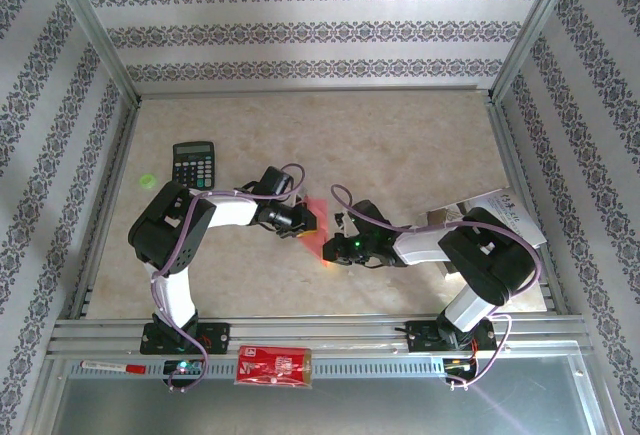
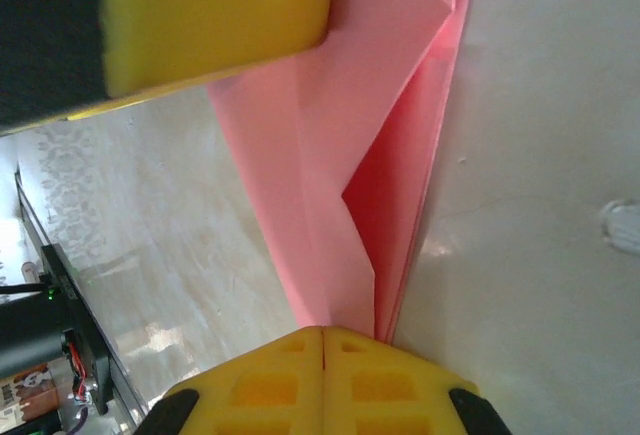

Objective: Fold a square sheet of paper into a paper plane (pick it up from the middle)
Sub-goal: Fourth fold the wing at the center of the table.

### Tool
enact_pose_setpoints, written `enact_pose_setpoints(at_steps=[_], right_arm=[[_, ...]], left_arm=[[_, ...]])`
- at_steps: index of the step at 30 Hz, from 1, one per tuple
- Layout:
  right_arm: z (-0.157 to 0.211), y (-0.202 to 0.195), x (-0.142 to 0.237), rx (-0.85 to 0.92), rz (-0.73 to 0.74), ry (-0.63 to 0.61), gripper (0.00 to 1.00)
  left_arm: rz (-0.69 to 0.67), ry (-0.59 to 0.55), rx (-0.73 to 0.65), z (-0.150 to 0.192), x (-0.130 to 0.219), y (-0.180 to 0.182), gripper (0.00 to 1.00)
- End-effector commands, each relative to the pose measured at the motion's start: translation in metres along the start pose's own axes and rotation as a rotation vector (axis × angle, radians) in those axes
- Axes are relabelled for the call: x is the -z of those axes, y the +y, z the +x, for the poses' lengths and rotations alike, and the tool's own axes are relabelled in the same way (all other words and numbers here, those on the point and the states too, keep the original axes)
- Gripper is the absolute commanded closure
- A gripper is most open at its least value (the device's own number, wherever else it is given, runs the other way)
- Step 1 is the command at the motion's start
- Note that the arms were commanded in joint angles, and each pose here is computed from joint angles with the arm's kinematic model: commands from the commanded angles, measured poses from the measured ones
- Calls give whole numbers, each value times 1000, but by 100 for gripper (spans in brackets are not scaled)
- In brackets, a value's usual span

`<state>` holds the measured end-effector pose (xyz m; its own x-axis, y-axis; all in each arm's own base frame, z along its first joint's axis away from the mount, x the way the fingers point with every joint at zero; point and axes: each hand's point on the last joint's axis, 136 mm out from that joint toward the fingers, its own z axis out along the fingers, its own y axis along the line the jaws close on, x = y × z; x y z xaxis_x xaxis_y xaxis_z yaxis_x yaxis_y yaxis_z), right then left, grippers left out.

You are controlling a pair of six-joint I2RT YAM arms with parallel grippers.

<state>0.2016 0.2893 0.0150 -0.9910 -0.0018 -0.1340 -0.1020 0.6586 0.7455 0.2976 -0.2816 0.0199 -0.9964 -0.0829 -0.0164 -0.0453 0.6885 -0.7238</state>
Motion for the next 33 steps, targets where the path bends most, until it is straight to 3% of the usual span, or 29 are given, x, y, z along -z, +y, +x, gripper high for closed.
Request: enact_pose_setpoints(at_steps=[1,10,23,33], right_arm=[[27,-43,-1,-89,126,56,100],[31,-50,-1,-119,147,63,100],[44,-73,1,-164,256,109,100],[50,-81,1,-171,278,123,100]], left_arm=[[-72,-28,50,0,7,10,83],[9,-44,65,22,23,-14,80],[0,-33,87,42,25,-8,92],[53,19,80,47,3,-28,100]])
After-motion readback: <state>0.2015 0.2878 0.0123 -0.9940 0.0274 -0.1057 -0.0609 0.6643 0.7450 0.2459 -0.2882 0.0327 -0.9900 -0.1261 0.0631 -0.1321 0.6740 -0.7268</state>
